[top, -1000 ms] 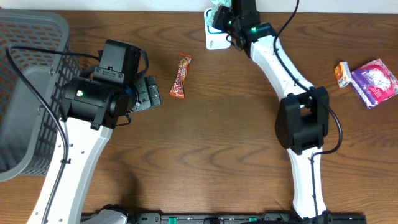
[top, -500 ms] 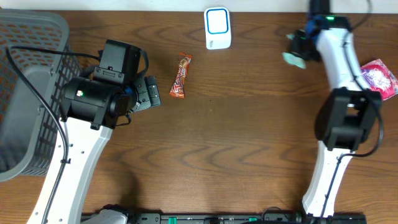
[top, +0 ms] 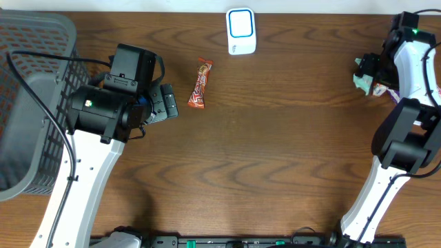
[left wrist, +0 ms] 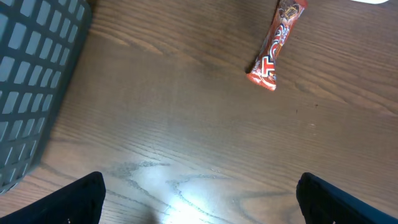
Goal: Scan the item barcode
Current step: 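Carry the green packet right and drop it by the orange packet, then reach the right gripper left and grasp the red-brown candy bar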
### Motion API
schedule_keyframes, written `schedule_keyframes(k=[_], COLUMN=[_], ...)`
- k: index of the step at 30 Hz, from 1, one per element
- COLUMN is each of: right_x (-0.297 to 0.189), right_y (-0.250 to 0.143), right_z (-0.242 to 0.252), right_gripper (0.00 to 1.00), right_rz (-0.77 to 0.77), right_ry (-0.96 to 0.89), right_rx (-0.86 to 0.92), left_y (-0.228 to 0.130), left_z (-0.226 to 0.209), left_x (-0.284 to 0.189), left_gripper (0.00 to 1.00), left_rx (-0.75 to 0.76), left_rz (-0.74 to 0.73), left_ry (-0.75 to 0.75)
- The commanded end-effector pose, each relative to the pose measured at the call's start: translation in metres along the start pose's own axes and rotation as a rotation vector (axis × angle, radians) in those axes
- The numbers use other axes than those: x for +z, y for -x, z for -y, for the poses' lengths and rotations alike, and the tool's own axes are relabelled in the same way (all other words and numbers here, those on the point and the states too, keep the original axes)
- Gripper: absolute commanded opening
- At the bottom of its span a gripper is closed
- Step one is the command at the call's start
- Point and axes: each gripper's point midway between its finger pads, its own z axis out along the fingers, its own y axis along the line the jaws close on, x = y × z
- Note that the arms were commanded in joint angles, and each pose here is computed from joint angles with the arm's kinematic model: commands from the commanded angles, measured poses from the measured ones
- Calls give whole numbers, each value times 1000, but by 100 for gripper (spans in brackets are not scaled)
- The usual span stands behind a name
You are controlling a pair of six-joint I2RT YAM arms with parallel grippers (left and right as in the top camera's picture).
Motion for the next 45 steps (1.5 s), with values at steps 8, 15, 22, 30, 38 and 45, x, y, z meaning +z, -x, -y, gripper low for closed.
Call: schedule_keyframes(k=[8, 15, 22, 30, 38, 45], right_x=[-111, -190, -178, -138, -101, -87], right_y=[19, -8, -65, -135, -195, -220], right_z=[-49, -147, -238, -358, -436, -458], right_gripper=[88, 88, 98, 96, 79, 78], right_rz=[190, 200, 93, 26, 27, 164], right_ry=[218, 657, 712, 754, 746, 596], right_rx=[48, -105, -284, -407, -422, -373], left_y=[1, 1, 1, 1, 1, 1], left_z=[-2, -2, -2, -2, -2, -2], left_x=[0, 0, 0, 0, 0, 0], left_gripper=[98, 98, 98, 98, 98, 98], left_rx=[10, 10, 10, 10, 10, 10], left_rz=[4, 5, 5, 5, 4, 5], left_ry=[11, 11, 11, 11, 11, 11])
